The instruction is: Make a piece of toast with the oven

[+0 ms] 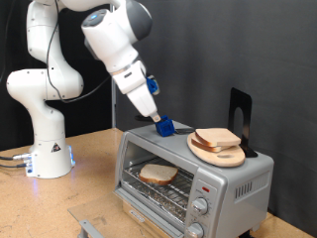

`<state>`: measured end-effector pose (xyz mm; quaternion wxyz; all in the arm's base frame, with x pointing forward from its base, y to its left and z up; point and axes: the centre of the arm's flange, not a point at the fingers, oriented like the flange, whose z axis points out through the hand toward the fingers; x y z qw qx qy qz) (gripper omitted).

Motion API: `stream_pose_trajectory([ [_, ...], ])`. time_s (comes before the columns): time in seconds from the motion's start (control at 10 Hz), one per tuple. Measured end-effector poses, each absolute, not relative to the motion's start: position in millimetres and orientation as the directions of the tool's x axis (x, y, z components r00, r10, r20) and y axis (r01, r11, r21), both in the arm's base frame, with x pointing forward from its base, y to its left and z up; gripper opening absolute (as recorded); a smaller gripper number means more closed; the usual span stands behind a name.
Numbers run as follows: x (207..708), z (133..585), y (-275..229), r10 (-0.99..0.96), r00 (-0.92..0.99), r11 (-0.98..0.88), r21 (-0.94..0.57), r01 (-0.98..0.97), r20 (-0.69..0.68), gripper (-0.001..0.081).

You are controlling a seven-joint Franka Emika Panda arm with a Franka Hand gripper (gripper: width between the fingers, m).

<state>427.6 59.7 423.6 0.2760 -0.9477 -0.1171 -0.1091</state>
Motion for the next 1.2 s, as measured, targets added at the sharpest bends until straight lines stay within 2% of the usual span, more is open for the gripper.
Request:
stream_pose_trajectory([
  [0.6, 389, 425, -33, 0.266, 0.927, -0.772, -0.518, 0.369, 0.264, 0.0808],
  [0.8, 383, 426, -39, 0.272, 0.925, -0.769, -0.519, 0.374, 0.264, 0.0808],
  [0.9, 381, 423, -37, 0.260, 0.934, -0.756, -0.550, 0.355, 0.246, 0.0808],
  [1.2, 368, 409, -52, 0.079, 0.997, -0.647, -0.759, 0.067, 0.021, 0.0808],
])
